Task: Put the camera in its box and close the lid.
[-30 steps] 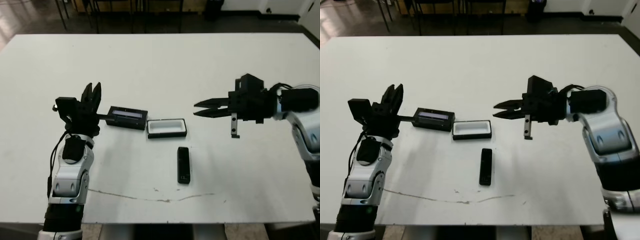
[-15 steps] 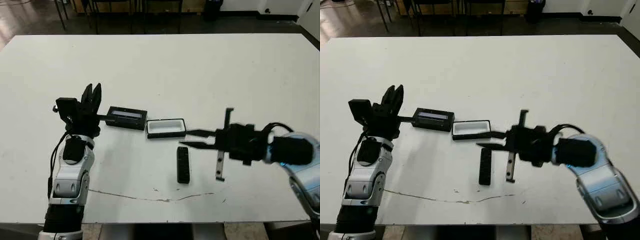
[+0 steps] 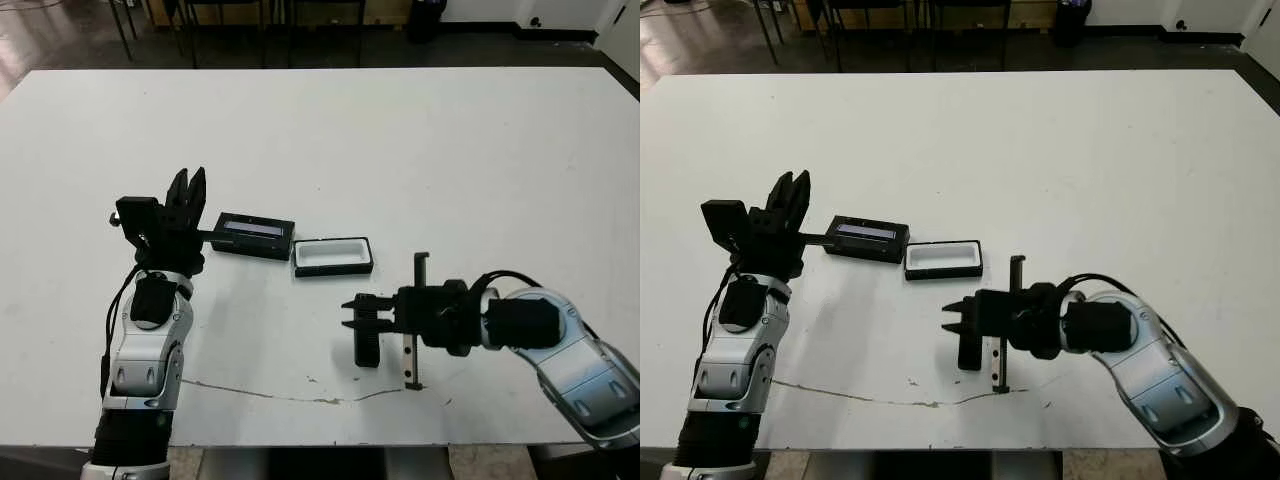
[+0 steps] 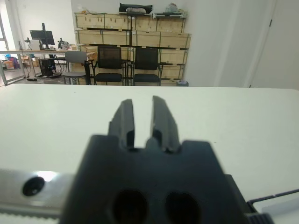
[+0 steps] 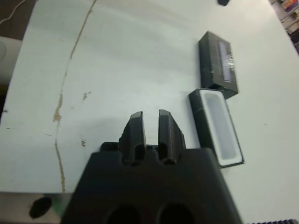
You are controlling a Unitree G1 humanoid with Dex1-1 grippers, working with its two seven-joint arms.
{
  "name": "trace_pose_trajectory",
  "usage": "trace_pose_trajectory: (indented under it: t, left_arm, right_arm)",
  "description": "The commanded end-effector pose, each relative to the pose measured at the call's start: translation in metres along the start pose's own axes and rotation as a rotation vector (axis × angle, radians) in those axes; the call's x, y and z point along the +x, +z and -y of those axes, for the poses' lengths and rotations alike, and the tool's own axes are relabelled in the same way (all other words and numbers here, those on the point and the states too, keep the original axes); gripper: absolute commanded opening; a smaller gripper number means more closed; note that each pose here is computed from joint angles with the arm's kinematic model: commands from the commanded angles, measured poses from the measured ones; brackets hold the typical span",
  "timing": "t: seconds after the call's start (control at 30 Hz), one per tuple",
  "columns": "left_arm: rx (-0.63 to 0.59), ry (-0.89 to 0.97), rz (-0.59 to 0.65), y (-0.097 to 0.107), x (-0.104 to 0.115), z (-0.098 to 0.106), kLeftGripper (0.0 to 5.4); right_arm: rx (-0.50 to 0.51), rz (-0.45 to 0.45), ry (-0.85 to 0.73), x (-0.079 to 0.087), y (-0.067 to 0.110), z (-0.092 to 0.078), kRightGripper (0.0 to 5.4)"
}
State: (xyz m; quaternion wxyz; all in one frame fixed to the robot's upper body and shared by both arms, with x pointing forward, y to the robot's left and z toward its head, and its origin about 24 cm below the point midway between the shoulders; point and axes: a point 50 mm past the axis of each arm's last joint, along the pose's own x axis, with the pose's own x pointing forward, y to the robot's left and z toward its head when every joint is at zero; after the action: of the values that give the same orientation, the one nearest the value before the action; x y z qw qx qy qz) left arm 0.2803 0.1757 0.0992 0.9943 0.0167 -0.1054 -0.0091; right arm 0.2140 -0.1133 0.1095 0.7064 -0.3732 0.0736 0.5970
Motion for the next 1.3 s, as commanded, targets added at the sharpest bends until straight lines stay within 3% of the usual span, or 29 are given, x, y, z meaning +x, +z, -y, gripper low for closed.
trace_pose_trajectory:
  t: [0.03,0.87,1.3]
  left_arm:
    - [0.001,0.014,-0.031,-0.006,-0.004,-0.002,0.00]
    - [-0.018,0.014,-0.020,-0.006,0.000,0.000,0.00]
    - [0.003,0.012,-0.009,-0.005,0.001,0.001,0.00]
  right_arm:
    - [0.025,-0.035,0.022,0.003,-0.008,-0.007,0.00]
    - [0.021,-0.112,0.143,-0.003,-0.007,-0.012,0.00]
    - [0.014,-0.191,0.122,-0.014,-0.020,-0.005,0.00]
